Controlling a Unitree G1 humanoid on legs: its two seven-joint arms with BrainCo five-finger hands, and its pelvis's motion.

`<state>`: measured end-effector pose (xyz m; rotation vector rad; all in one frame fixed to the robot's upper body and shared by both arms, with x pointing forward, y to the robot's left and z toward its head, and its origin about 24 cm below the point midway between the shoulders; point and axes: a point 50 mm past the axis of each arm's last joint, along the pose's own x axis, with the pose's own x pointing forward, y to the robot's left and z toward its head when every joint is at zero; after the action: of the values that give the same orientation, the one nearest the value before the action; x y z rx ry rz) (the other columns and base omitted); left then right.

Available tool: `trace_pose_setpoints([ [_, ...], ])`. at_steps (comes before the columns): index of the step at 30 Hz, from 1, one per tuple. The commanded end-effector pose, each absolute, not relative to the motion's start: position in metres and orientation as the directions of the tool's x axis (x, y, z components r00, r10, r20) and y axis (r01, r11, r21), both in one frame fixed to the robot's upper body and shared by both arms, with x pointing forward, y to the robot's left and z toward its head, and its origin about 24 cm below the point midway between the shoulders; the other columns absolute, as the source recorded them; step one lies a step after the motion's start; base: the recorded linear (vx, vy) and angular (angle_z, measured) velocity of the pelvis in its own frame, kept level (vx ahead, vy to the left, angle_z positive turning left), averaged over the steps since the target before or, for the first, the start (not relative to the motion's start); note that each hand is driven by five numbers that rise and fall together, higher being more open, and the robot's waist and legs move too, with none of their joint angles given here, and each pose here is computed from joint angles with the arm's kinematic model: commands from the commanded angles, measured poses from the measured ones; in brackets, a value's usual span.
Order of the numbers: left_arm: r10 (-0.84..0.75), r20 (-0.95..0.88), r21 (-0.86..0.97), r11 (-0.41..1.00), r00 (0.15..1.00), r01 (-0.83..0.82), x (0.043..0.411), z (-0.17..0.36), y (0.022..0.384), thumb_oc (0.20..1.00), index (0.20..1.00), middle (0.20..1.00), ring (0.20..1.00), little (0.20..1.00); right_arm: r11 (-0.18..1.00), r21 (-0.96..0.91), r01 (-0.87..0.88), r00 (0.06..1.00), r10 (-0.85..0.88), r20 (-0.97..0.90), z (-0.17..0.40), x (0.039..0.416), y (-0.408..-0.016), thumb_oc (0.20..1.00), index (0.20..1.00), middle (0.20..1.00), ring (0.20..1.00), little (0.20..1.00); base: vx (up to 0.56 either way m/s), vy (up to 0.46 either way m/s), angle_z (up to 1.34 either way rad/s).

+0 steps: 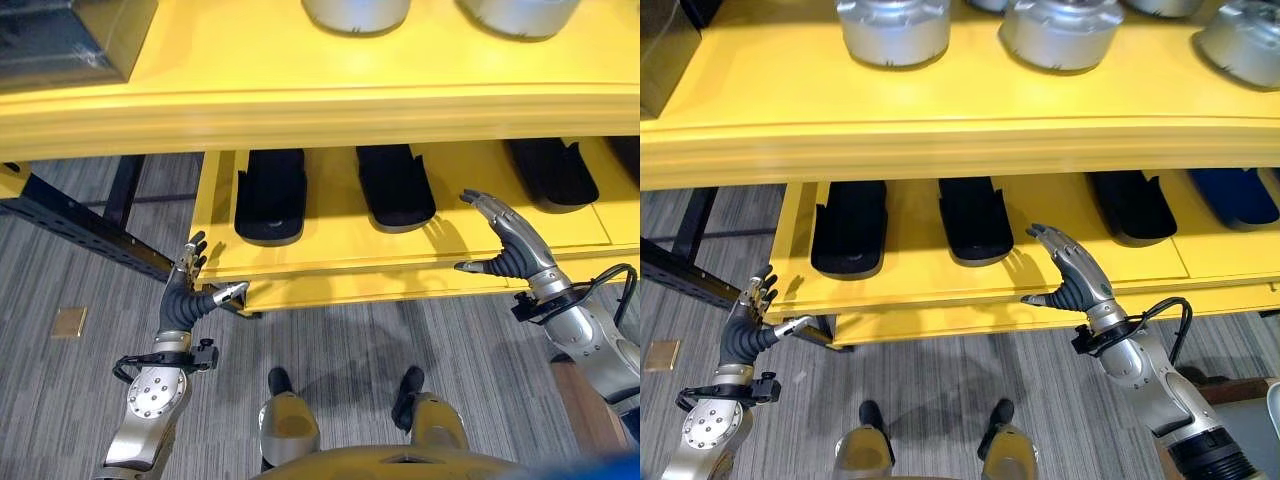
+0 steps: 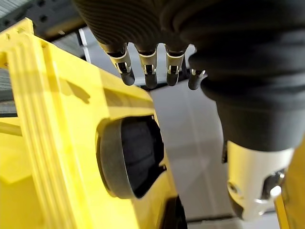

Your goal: Move parts from the plastic box to the shelf.

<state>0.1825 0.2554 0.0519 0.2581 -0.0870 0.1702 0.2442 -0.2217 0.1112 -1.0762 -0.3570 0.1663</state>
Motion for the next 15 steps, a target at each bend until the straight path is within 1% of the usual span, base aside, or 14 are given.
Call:
trace_pose_setpoints([
  [1, 0.072, 0.041, 0.355, 0.931, 0.997, -0.082, 0.179, 0.048, 0.264, 1.000, 1.000, 1.000, 1.000, 1.000, 0.433, -0.900, 0.043, 0.901, 0.372, 0.222, 0.122, 0.252, -0.215, 1.000, 1.000, 1.000, 1.000, 1.000, 0.09, 0.060, -0.05],
  [6, 0.040, -0.038, 0.369, 0.929, 0.998, -0.023, 0.176, 0.037, 0.266, 1.000, 1.000, 1.000, 1.000, 1.000, 0.376, -0.926, -0.022, 0.895, 0.420, 0.150, 0.121, 0.252, -0.216, 1.000, 1.000, 1.000, 1.000, 1.000, 0.04, 0.066, -0.16],
  [10, 0.003, -0.081, 0.364, 0.931, 0.997, 0.027, 0.177, 0.030, 0.267, 1.000, 1.000, 1.000, 1.000, 1.000, 0.307, -0.946, -0.102, 0.880, 0.472, 0.058, 0.117, 0.248, -0.217, 1.000, 1.000, 1.000, 1.000, 1.000, 0.02, 0.059, 0.00],
  [11, -0.012, -0.102, 0.338, 0.940, 0.995, 0.046, 0.177, 0.029, 0.268, 1.000, 1.000, 1.000, 1.000, 1.000, 0.272, -0.951, -0.151, 0.871, 0.491, 0.002, 0.115, 0.246, -0.217, 1.000, 1.000, 1.000, 1.000, 1.000, 0.02, 0.039, -0.01],
  [15, -0.048, -0.140, 0.282, 0.955, 0.989, 0.087, 0.177, 0.025, 0.267, 1.000, 1.000, 1.000, 1.000, 1.000, 0.220, -0.949, -0.225, 0.858, 0.507, -0.086, 0.108, 0.242, -0.218, 1.000, 1.000, 1.000, 1.000, 1.000, 0.03, 0.016, -0.05],
])
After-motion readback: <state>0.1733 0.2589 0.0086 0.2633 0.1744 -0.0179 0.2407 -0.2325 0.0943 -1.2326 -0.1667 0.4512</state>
